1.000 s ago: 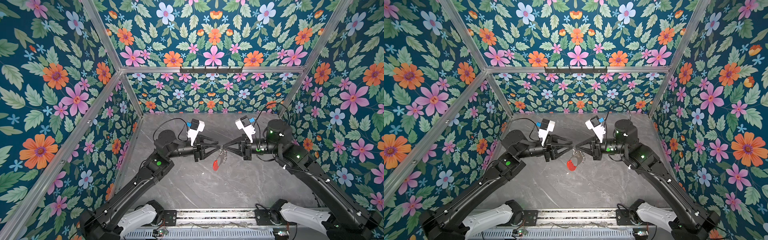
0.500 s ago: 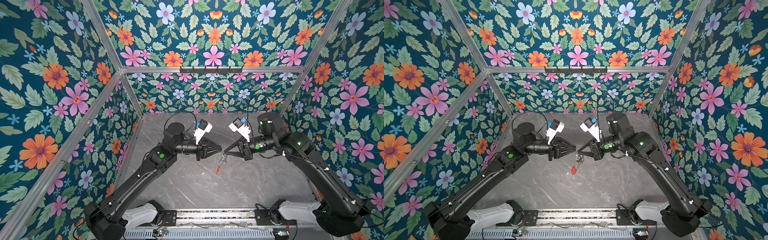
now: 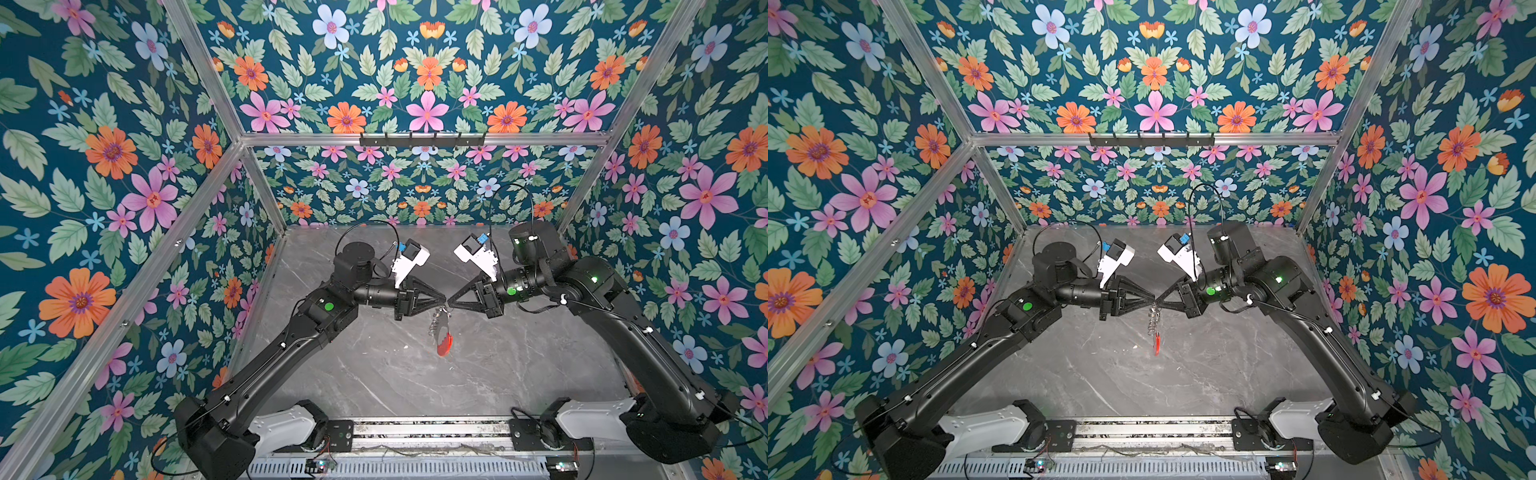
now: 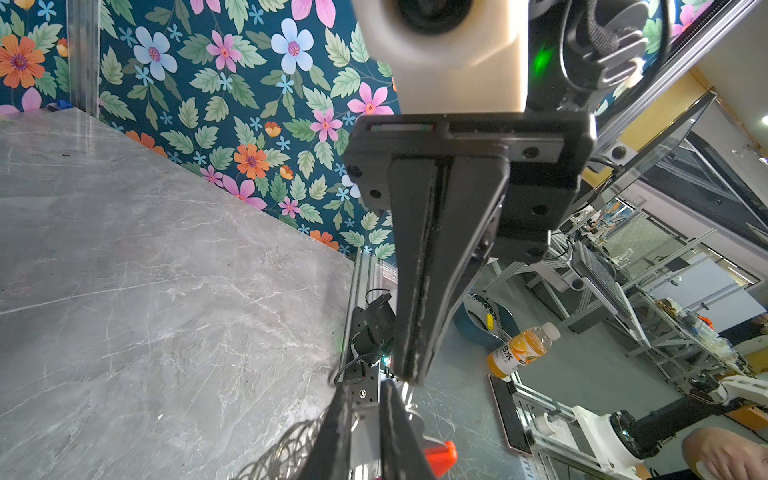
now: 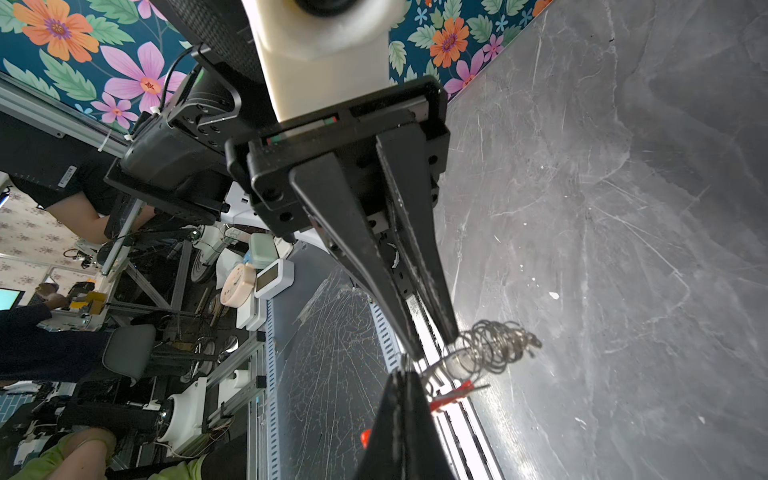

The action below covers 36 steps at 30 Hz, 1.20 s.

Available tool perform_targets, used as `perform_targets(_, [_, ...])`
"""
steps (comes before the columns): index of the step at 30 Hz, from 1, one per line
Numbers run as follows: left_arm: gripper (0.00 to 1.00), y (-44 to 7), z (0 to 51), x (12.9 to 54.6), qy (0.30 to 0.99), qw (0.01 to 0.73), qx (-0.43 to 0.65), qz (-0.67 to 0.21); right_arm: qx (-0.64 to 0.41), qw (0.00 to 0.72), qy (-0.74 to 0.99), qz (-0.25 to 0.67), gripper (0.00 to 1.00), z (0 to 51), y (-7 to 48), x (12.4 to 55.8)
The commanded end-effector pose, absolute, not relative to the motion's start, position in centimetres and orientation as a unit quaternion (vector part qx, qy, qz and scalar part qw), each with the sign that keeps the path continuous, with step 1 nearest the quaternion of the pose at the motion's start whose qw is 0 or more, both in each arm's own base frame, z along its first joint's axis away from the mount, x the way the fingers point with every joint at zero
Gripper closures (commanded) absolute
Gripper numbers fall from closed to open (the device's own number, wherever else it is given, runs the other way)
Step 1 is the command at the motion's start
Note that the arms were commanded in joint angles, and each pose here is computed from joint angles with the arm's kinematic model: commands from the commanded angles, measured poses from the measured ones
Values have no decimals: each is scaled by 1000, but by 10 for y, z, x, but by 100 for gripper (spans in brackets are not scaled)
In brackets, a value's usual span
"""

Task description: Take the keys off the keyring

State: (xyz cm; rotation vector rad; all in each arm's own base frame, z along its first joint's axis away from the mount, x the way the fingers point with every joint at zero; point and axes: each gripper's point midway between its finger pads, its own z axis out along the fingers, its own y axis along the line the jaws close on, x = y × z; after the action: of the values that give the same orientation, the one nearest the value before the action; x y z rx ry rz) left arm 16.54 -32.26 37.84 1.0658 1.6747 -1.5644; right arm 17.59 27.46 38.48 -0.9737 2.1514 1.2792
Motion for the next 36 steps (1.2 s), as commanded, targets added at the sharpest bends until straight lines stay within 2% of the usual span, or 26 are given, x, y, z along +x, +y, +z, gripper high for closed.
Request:
perform_targets(1, [83,-323,384,159,620,298,414,-596,-359,237,778,457,100,387,275,178])
perform_targets(6, [78,-321,381,159,628,295,416,-588,-358,241,783,448,100,385,272,179])
perform_targets(15, [78,-321,384,154,623,282,427,-592,-361,243,780,450,100,384,273,178])
perform_targets(22, [84,-323,380,156,626,276,426,-592,-365,250,773,454,100,390,277,180])
perform_targets(29, [100,-323,383,154,622,279,429,-593,-365,251,775,450,100,388,278,183])
perform_targets(36, [100,-326,385,156,612,315,421,-590,-356,275,761,467,100,395,283,187])
